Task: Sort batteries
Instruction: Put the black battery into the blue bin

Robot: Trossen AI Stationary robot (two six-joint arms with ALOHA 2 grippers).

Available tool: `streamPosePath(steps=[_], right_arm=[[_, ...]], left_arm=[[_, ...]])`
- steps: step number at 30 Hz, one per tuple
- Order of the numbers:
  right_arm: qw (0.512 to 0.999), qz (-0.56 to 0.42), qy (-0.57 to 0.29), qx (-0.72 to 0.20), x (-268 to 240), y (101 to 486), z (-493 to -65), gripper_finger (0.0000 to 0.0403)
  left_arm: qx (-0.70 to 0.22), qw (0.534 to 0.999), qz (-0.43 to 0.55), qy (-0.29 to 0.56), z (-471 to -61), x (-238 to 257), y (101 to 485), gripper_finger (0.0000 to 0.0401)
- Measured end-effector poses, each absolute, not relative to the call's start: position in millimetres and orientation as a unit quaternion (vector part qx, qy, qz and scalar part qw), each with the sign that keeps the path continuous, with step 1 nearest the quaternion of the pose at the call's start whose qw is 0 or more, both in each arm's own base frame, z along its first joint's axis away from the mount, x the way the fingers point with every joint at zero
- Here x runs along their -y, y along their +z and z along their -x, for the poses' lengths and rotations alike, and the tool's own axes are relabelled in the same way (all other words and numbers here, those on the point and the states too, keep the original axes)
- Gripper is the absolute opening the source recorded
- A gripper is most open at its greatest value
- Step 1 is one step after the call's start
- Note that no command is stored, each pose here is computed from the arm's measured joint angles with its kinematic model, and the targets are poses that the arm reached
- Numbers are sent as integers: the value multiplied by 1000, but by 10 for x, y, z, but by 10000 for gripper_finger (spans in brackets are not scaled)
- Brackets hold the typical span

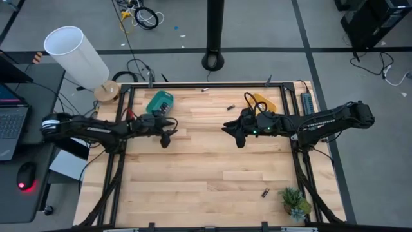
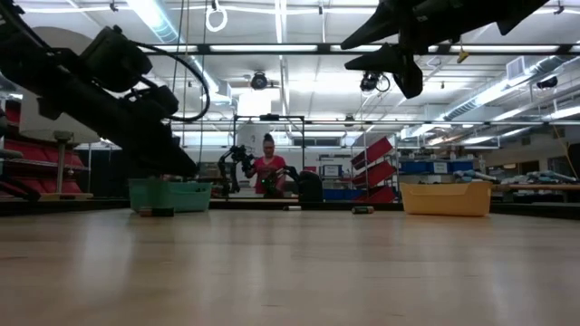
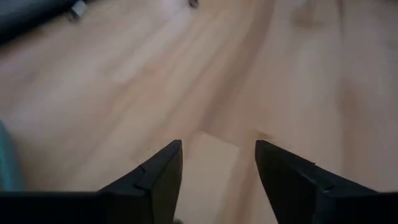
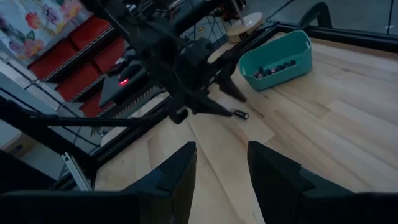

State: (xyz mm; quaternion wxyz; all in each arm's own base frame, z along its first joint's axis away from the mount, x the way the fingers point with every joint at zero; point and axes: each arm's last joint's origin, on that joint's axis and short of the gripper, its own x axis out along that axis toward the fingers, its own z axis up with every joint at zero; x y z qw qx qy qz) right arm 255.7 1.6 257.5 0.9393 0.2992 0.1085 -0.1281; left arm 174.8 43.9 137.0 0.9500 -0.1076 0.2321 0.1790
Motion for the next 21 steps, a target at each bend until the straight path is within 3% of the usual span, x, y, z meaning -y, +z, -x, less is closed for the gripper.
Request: streamPosePath(steps=[10, 21], right_arm=[[939, -298, -127, -120, -39, 2555, -2551, 154], [941, -290, -126, -120, -38, 2556, -2551, 154]], left_arm=[[-225, 948, 155, 162, -1728, -58, 1418, 163], [-227, 920, 109, 301, -1545, 50, 1224, 151]])
